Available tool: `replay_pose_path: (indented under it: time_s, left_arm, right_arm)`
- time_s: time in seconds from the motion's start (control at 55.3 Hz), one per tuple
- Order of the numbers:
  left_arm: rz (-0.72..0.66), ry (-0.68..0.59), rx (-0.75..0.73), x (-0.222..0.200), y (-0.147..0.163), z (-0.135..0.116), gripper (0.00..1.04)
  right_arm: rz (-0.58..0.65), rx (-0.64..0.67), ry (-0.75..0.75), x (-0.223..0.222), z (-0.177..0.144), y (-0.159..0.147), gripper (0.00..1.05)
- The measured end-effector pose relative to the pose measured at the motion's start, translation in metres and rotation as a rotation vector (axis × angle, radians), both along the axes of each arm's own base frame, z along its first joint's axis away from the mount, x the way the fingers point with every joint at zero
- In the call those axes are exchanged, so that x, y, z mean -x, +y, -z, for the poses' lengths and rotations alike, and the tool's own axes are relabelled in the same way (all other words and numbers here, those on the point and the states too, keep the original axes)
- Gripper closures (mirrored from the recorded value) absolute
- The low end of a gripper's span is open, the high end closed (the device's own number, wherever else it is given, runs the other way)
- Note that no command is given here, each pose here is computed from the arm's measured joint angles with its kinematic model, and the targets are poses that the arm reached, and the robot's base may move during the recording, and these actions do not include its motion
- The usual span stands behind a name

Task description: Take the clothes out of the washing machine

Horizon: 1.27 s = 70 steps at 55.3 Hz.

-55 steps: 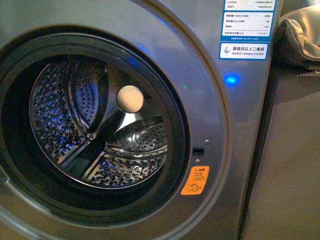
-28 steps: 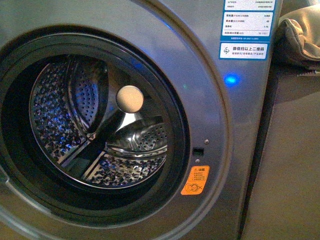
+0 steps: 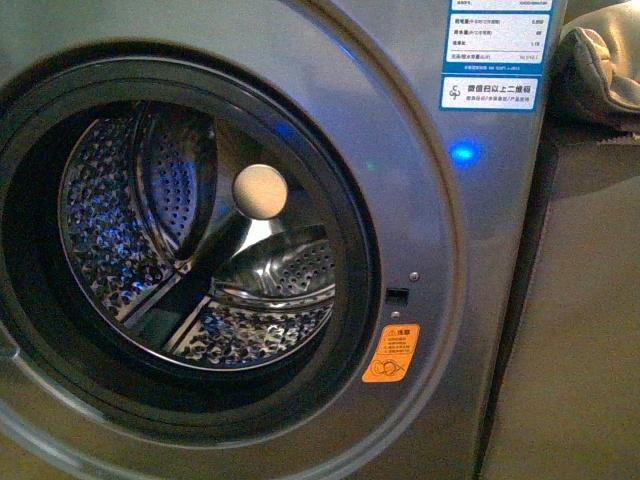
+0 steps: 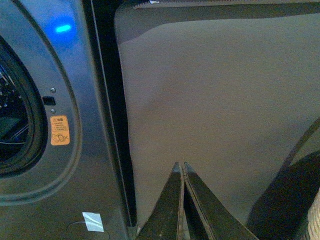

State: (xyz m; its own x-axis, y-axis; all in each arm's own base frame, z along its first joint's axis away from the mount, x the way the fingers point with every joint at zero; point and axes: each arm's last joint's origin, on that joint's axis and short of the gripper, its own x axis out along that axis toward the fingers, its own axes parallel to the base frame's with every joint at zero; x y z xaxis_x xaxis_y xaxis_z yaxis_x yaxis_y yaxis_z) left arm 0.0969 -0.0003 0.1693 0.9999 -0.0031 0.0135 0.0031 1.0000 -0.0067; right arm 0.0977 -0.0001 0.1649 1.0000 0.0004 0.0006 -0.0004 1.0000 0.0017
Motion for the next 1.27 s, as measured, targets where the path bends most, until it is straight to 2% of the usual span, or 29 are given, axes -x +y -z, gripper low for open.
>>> replay_pose_path:
  time_s: [0.199, 0.253, 0.271, 0.344, 0.506, 0.705, 1.266]
  left_arm:
    - [0.000, 0.000, 0.001, 0.0000, 0.0000, 0.0000, 1.00]
    - [0.000, 0.000, 0.000, 0.0000, 0.0000, 0.0000, 0.89]
    - [0.000, 0.000, 0.000, 0.0000, 0.0000, 0.0000, 0.88]
    - [0.000, 0.000, 0.000, 0.0000, 0.0000, 0.0000, 0.69]
    - [0.000, 0.000, 0.000, 0.0000, 0.0000, 0.0000, 0.37]
    - [0.000, 0.000, -0.001, 0.0000, 0.0000, 0.0000, 0.05]
    - [0.000, 0.000, -0.002, 0.0000, 0.0000, 0.0000, 0.07]
  right_arm:
    - [0.000, 0.002, 0.000, 0.0000, 0.0000, 0.0000, 1.01]
    - [0.000, 0.002, 0.000, 0.0000, 0.0000, 0.0000, 0.91]
    - [0.000, 0.002, 0.000, 0.0000, 0.0000, 0.0000, 0.89]
    - [0.000, 0.002, 0.000, 0.0000, 0.0000, 0.0000, 0.70]
    - [0.000, 0.002, 0.000, 0.0000, 0.0000, 0.0000, 0.40]
    - [0.000, 0.001, 0.000, 0.0000, 0.0000, 0.0000, 0.07]
    - [0.000, 0.001, 0.000, 0.0000, 0.0000, 0.0000, 0.07]
